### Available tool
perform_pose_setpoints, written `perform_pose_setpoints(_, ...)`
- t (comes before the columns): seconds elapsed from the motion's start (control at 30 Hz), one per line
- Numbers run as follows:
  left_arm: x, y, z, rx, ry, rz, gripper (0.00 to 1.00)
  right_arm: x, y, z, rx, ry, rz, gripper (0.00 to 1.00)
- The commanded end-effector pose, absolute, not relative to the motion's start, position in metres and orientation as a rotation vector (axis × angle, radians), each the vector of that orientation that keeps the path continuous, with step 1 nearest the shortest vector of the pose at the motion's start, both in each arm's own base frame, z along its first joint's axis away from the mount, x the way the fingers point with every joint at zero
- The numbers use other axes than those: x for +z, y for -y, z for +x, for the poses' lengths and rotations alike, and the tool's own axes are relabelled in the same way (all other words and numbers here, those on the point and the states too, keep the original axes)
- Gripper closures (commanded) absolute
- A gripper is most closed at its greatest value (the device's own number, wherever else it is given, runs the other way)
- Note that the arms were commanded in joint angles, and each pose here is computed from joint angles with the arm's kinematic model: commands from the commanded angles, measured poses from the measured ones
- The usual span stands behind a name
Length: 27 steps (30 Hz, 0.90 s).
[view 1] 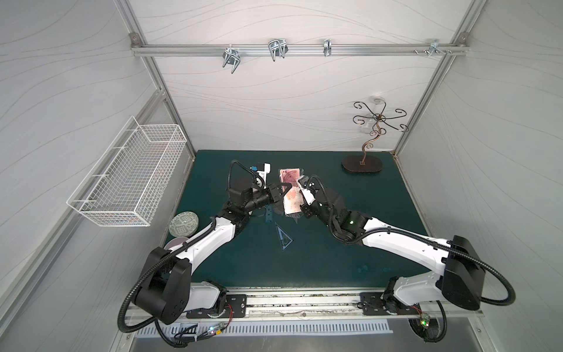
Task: Open the ruler set and take out the ruler
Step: Open the ruler set bag.
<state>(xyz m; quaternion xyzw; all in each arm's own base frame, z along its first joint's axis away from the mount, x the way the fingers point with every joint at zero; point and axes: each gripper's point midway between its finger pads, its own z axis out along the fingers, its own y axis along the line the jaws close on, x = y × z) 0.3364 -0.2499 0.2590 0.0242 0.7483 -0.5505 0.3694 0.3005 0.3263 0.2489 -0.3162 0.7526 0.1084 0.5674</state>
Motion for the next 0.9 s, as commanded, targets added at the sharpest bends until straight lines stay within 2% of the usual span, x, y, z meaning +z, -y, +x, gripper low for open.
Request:
perform_pose_setpoints(0.0, 0.288, 0.259, 0.319, -1.46, -1.83, 0.204, 1.0, 0.258, -0.3, 0.317, 0.236, -1.816, -0.627, 1.0)
perform_pose_setpoints(0.3, 0.281, 0.258, 0.318, -1.425, -1.851, 0.225, 1.0, 0.271, -0.274, 0.315, 0.599, -1.923, -0.454, 1.0)
perform_pose_setpoints(0.5, 0.283, 0.258, 0.317, -1.428, -1.839, 0.239, 1.0, 0.266, -0.256, 0.324, 0.688, -1.977, -0.352, 1.0)
perform_pose_setpoints(0.6, 0.282, 0.259, 0.317, -1.432, -1.837, 0.241, 1.0, 0.273, -0.255, 0.319, 0.854, -1.952, -0.333, 1.0)
perform_pose_setpoints(0.7, 0.274, 0.257, 0.321, -1.4, -1.87, 0.226, 0.85, 0.287, -0.26, 0.311, 1.04, -1.904, -0.363, 1.0)
perform_pose_setpoints(0.77, 0.266, 0.254, 0.327, -1.361, -1.904, 0.191, 0.67, 0.293, -0.268, 0.299, 1.153, -1.875, -0.421, 1.0)
perform_pose_setpoints(0.87, 0.25, 0.255, 0.329, -1.338, -1.965, 0.185, 0.64, 0.293, -0.277, 0.285, 1.264, -1.852, -0.477, 1.0)
